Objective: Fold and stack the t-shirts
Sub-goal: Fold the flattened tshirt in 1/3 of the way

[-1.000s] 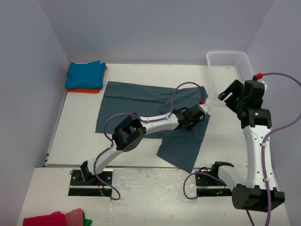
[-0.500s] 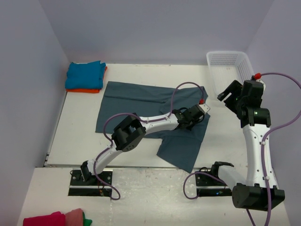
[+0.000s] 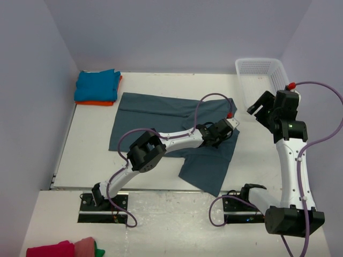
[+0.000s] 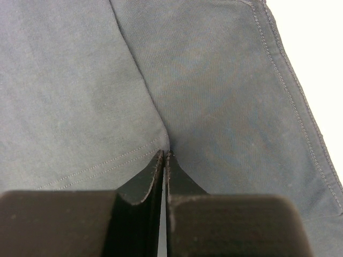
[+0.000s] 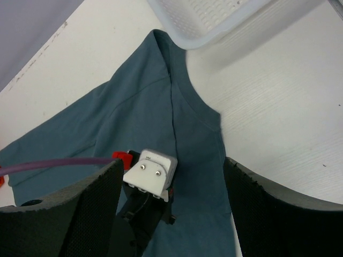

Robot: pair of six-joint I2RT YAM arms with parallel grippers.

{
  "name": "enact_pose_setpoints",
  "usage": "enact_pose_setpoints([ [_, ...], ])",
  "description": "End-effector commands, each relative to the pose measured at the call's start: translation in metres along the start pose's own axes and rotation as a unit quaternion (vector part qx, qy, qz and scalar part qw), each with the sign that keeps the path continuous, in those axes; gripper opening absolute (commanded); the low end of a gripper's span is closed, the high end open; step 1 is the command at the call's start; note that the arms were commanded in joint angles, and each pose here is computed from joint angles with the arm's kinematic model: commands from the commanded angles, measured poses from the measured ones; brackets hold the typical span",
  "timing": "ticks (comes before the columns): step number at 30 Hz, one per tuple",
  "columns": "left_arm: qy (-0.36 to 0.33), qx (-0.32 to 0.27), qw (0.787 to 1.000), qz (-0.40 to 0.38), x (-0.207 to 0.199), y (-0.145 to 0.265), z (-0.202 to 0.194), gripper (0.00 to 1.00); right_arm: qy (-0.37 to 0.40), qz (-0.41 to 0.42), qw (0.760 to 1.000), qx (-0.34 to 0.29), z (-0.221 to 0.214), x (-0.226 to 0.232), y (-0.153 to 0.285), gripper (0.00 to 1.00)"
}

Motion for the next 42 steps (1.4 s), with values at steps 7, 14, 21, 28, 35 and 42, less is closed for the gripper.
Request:
enact_pose_setpoints([
  [7,0.003,-0.058,0.998,-0.013,-0.004,0.034,0.036,0.00,0.015,0.004,1.000,-0.014,0.005,0.002,0.001,0.76],
  [14,0.002,-0.072,0.997,-0.031,-0.007,0.049,0.041,0.00,0.016,0.004,1.000,-0.010,0.004,0.003,-0.002,0.76],
  [21,-0.002,-0.066,0.996,-0.061,-0.011,0.048,0.040,0.00,0.017,0.003,1.000,-0.015,0.005,0.003,0.001,0.77],
  [28,-0.013,-0.053,0.993,-0.108,-0.020,0.045,0.036,0.00,0.017,0.000,1.000,-0.010,0.003,0.002,-0.001,0.77],
  [35,-0.019,-0.045,0.992,-0.119,-0.023,0.040,0.032,0.00,0.018,0.001,1.000,-0.009,0.002,0.002,-0.002,0.77],
  [42,-0.020,-0.040,0.993,-0.106,-0.021,0.031,0.026,0.03,0.020,0.006,1.000,-0.006,0.000,0.002,-0.004,0.77],
])
Point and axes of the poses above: each gripper's point midway between its finger pads, its own y axis back along the fingers, its own x axis along the line the jaws close on, z = x × y, the point moved 9 cm from there along y, back along the fingers, and after that the axes turned 15 degrees about y, right-handed, at the moved point
